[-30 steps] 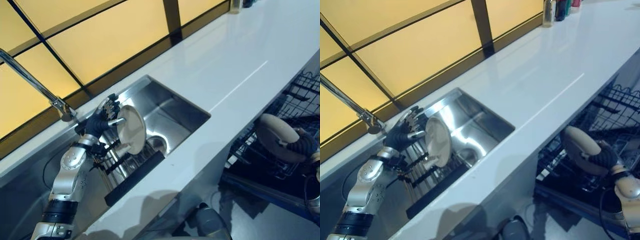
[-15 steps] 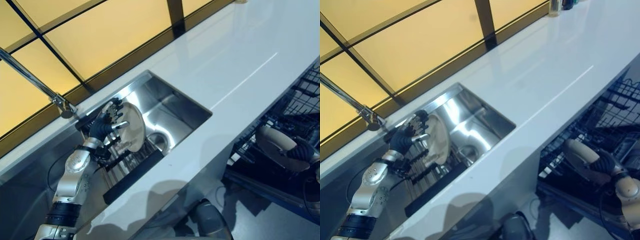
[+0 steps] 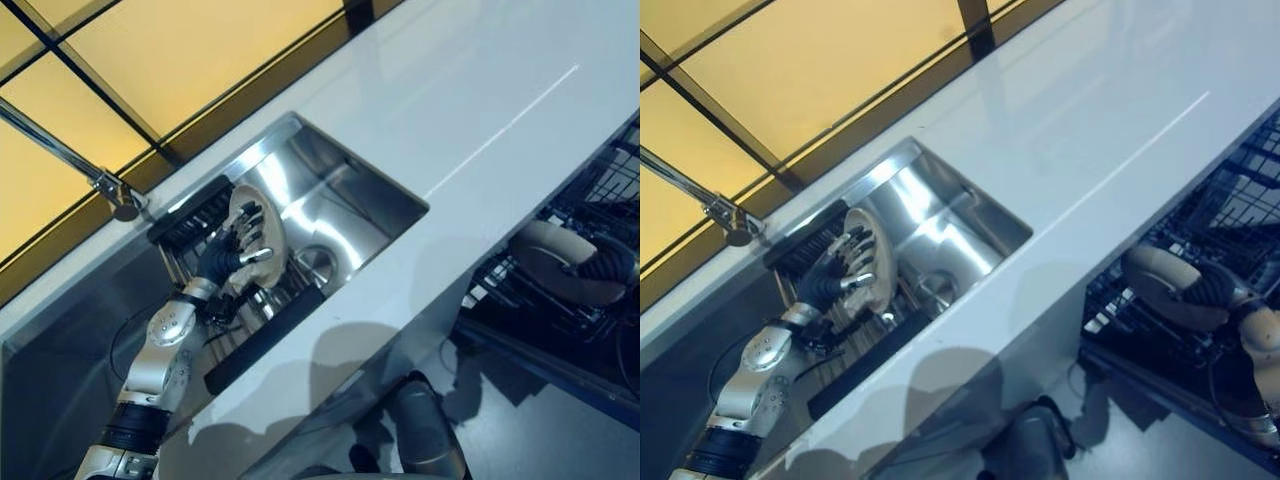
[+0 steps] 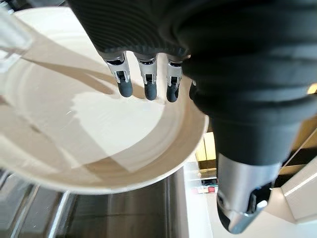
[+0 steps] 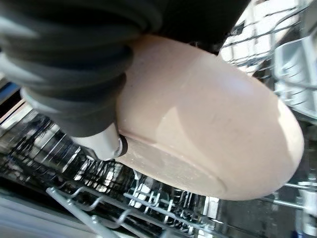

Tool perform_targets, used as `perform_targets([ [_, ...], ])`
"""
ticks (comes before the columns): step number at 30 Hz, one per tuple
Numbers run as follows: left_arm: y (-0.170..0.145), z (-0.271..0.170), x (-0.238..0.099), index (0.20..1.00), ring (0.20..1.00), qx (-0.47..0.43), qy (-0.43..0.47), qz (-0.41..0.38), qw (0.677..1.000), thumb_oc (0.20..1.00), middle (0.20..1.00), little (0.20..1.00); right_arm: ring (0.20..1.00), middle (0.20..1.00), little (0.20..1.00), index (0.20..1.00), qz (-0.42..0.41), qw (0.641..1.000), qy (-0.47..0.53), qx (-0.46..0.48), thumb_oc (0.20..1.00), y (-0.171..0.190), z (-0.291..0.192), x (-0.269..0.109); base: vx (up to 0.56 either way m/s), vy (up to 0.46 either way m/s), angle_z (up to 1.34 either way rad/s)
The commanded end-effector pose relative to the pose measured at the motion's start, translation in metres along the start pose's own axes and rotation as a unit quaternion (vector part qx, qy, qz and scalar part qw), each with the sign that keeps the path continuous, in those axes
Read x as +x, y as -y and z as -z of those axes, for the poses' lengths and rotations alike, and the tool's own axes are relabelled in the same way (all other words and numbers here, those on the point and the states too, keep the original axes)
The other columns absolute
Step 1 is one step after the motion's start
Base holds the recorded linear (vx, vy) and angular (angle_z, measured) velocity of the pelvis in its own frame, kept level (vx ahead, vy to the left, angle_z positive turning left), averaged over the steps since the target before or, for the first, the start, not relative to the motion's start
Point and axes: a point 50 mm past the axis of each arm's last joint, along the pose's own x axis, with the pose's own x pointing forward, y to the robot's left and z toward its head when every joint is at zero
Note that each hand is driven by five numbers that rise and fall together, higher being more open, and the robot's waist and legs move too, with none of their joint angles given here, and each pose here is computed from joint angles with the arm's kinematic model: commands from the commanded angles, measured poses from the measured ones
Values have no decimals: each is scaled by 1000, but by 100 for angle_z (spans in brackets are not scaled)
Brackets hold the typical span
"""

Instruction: Pick up plates and place into dishwasher.

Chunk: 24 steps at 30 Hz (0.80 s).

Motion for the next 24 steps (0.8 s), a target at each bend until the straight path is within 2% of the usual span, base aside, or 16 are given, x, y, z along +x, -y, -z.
perform_targets([
  [1, 0, -16, 8, 1000, 1000, -13, 57, -14, 998, 1000, 1000, 1000, 200, 200, 200, 200, 18, 992, -121, 2, 200, 10, 42, -2, -53, -19, 5],
  [14, 9, -38, 26, 1000, 1000, -9, 112, -33, 993, 1000, 1000, 1000, 200, 200, 200, 200, 54, 988, -142, 37, 200, 29, 26, 22, -72, -21, 1],
  [24, 12, -50, 34, 1000, 1000, -8, 133, -35, 990, 1000, 1000, 1000, 200, 200, 200, 200, 56, 982, -176, 47, 200, 27, 29, 31, -31, -9, -3],
])
